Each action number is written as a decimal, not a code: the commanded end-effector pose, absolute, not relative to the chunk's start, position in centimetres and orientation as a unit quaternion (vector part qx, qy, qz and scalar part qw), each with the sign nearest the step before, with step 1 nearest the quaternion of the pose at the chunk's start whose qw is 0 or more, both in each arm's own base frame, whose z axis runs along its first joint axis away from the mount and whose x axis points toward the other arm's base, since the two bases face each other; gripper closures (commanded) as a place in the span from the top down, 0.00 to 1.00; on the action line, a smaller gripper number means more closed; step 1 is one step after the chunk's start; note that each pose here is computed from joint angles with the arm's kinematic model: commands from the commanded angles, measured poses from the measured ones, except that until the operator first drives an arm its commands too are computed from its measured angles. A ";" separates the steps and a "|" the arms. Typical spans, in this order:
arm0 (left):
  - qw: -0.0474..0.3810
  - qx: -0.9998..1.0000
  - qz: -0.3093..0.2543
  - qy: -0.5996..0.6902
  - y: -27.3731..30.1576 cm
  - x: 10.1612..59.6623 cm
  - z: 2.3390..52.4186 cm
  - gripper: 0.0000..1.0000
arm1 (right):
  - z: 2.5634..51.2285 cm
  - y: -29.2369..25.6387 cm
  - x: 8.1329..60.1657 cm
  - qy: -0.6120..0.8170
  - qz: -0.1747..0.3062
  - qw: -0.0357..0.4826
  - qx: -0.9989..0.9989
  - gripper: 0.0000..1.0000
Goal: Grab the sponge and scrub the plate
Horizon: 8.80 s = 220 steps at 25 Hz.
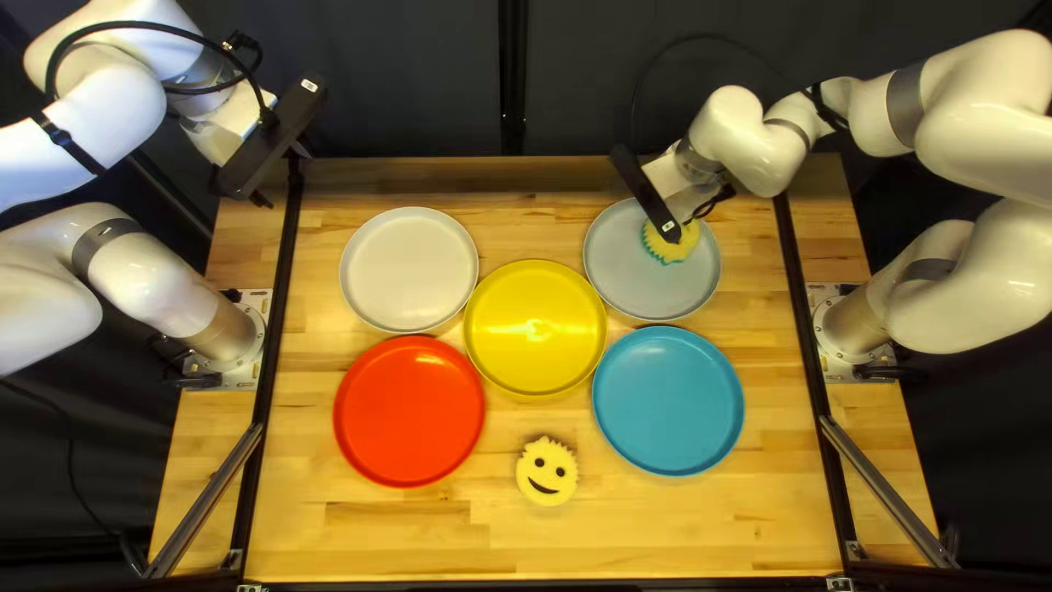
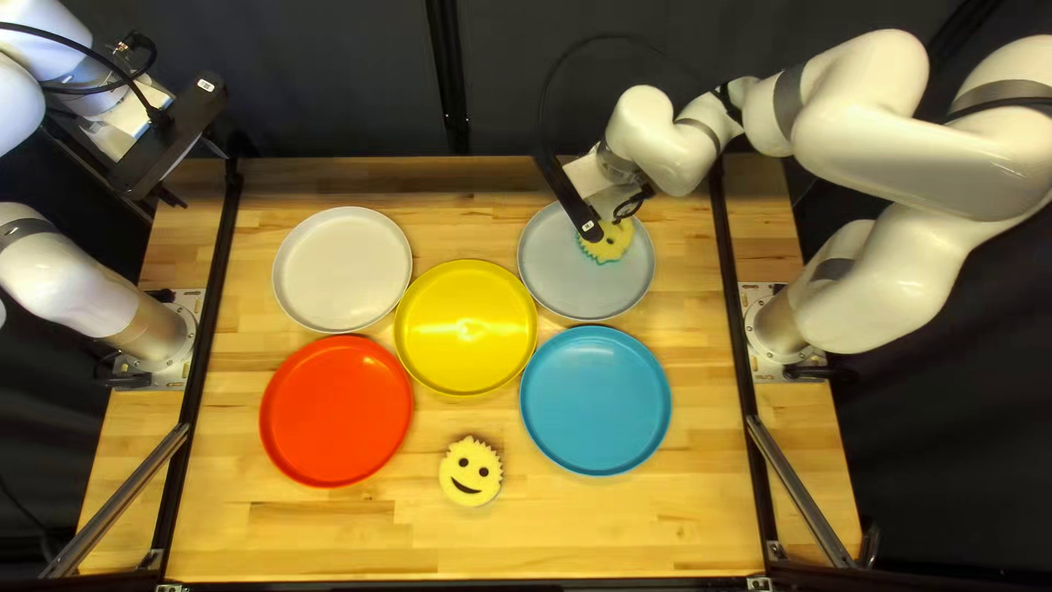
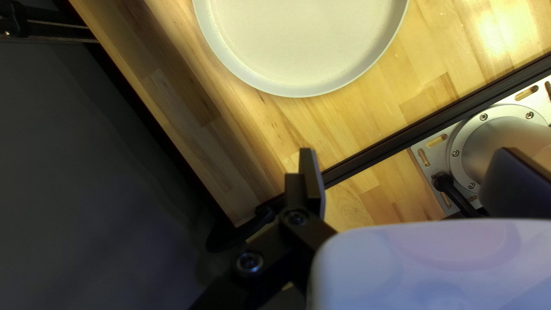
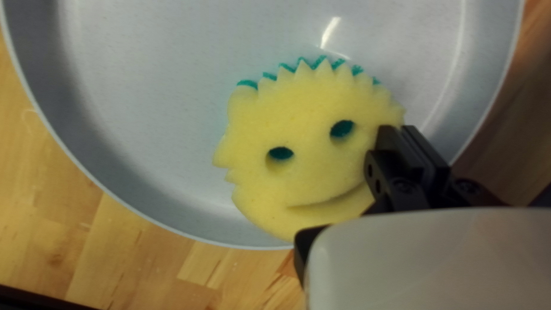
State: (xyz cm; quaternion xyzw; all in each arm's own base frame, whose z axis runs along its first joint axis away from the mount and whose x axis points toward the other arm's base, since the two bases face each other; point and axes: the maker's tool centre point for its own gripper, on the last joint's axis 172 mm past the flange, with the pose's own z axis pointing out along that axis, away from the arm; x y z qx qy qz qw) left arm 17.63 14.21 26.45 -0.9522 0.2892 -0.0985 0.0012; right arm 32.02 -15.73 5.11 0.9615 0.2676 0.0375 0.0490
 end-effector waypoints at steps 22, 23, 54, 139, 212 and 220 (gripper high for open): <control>0.001 -0.952 -0.099 0.289 14.2 17.6 26.5 1.00 | 5.1 -20.2 36.3 0.191 -0.015 0.023 0.981 0.00; 0.001 -0.952 -0.099 0.289 14.2 17.6 26.5 1.00 | 5.2 -20.0 36.4 0.189 -0.013 0.023 0.982 0.00; 0.001 -0.952 -0.099 0.289 14.2 17.6 26.5 1.00 | 11.1 -9.2 37.7 0.138 0.045 -0.032 0.989 0.00; 0.001 -0.952 -0.099 0.289 14.2 17.6 26.5 1.00 | 6.2 5.5 32.5 0.265 0.055 0.059 0.961 0.00; 0.001 -0.952 -0.099 0.289 14.2 17.6 26.5 1.00 | 5.0 8.7 38.4 0.152 0.005 0.008 0.988 0.00; 0.001 -0.952 -0.099 0.289 14.2 17.6 26.5 1.00 | 4.8 9.9 38.6 0.164 0.007 0.014 0.986 0.00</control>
